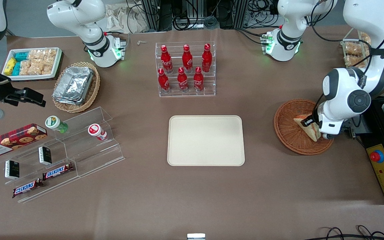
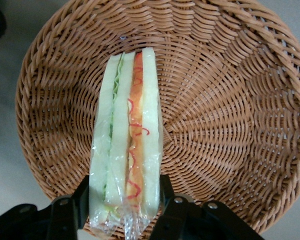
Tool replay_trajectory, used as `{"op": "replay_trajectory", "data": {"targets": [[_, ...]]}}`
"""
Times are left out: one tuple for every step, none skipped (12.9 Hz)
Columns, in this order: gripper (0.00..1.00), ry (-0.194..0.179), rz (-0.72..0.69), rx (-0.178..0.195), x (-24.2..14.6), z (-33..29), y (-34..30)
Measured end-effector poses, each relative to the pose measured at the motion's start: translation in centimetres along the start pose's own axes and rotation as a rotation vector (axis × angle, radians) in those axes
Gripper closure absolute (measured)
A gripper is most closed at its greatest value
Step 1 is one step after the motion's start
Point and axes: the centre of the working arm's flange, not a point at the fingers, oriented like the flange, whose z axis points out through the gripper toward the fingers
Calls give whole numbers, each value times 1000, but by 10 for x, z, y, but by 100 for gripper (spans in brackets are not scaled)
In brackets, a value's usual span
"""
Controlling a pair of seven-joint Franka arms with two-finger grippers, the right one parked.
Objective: Place sandwich from basket to tray
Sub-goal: 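Close the left gripper on the sandwich's wrapped edge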
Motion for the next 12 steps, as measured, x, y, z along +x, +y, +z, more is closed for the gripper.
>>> {"op": "replay_trajectory", "data": {"targets": [[47,1,-3,0,0,0,0],[59,1,-5,-1,0,-1,0],[70,2,-5,-1,1,-1,0],[78,4,-5,-2,1,-2,1],[80,6,-3,-4,1,-4,2],[82,7,2,-4,1,-8,5],[85,1,9,4,2,-16,10],[85,-12,13,17,4,-31,14],[85,-33,17,39,7,-54,18],[85,-56,22,62,9,-84,23],[85,-65,26,74,11,-118,28],[85,-59,40,75,10,-153,34]]}}
